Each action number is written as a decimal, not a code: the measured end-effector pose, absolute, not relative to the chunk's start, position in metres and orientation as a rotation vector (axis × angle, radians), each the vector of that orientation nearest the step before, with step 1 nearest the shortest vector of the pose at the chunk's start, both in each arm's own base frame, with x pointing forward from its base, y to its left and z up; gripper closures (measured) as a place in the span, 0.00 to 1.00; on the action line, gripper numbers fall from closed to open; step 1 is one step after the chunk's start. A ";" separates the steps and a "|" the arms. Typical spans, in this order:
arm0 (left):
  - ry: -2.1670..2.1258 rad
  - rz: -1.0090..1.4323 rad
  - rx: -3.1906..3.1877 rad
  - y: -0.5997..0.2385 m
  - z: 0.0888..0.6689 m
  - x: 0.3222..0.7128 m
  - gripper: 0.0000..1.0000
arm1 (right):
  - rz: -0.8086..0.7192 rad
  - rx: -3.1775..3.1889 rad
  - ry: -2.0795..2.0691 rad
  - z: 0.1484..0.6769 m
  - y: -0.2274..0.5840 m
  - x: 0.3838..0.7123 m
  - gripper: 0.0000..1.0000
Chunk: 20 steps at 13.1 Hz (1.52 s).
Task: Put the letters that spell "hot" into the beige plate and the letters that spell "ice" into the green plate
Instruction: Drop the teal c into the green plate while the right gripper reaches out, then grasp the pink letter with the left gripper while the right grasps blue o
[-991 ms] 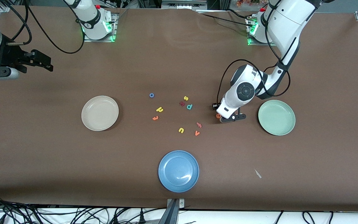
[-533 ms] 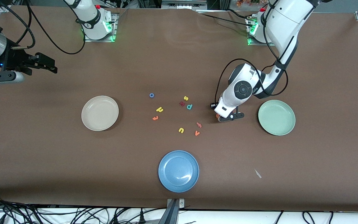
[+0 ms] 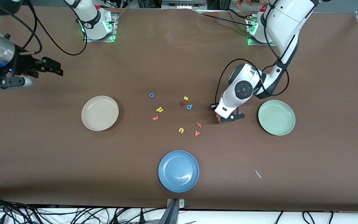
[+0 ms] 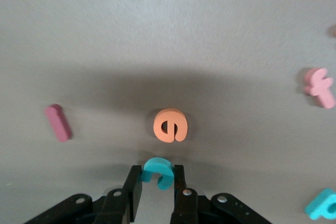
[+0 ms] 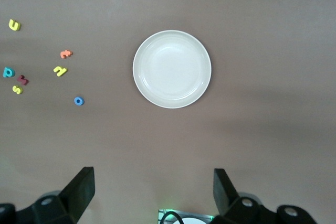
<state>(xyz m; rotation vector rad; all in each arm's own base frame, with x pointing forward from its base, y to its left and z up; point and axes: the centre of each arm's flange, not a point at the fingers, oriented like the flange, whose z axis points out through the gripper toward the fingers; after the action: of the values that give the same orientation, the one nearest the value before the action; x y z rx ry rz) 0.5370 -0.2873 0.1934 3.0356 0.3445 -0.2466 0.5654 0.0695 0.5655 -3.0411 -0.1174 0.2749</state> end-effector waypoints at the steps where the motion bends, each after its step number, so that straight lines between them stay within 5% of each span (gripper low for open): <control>1: 0.352 -0.253 3.047 -0.282 0.213 0.542 0.74 | 0.310 -3.040 -0.139 0.553 0.079 0.569 0.00; 5: 0.355 -0.307 3.092 -0.201 0.302 0.567 0.74 | 0.388 -3.036 -0.201 0.524 0.105 0.576 0.00; 8: 0.310 -0.345 3.094 -0.100 0.318 0.584 0.74 | 0.412 -3.025 -0.205 0.504 0.110 0.584 0.00; 11: 0.254 -0.407 3.170 -0.027 0.274 0.584 0.74 | 0.321 -3.016 -0.172 0.482 0.162 0.590 0.00; 16: 0.225 -0.477 3.147 -0.020 0.188 0.582 0.74 | 0.247 -3.011 -0.025 0.419 0.262 0.556 0.00; 20: 0.208 -0.448 3.146 -0.028 0.196 0.587 0.34 | 0.188 -2.995 0.091 0.350 0.305 0.512 0.00</control>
<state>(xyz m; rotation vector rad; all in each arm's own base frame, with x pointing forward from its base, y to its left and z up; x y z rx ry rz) 0.5872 -0.0284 0.1959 3.1460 0.2080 -0.4481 0.5121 0.3045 0.3499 -2.9948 0.0914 0.1881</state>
